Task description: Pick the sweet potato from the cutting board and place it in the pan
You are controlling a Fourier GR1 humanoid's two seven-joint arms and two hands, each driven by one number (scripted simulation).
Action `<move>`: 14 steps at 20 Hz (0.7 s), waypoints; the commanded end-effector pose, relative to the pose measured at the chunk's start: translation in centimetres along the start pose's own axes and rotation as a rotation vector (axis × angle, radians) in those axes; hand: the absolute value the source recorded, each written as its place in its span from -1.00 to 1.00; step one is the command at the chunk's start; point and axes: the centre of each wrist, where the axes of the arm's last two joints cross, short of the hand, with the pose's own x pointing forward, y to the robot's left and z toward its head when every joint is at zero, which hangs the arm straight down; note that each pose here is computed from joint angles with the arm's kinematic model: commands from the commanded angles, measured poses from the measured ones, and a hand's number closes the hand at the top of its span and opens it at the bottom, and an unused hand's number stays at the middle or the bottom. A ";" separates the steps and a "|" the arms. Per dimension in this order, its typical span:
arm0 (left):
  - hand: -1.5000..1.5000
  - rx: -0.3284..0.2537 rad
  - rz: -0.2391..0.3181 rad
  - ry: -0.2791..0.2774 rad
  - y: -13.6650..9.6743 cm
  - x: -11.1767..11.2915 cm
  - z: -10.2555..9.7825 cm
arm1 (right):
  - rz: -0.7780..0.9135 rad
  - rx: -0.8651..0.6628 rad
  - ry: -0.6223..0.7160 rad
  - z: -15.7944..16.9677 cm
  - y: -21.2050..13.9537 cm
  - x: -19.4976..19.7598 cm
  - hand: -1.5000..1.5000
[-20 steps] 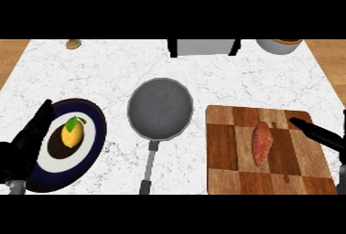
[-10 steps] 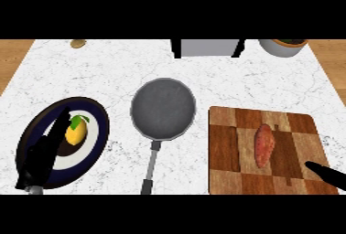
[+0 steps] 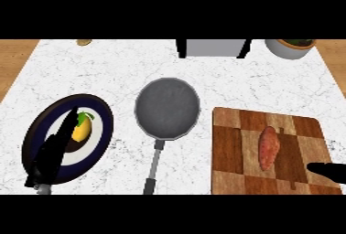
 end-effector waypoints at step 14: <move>0.00 -0.029 0.007 -0.015 1.0 2.6 -0.7 | 0.254 0.257 0.218 -4.1 3.3 8.4 -1.00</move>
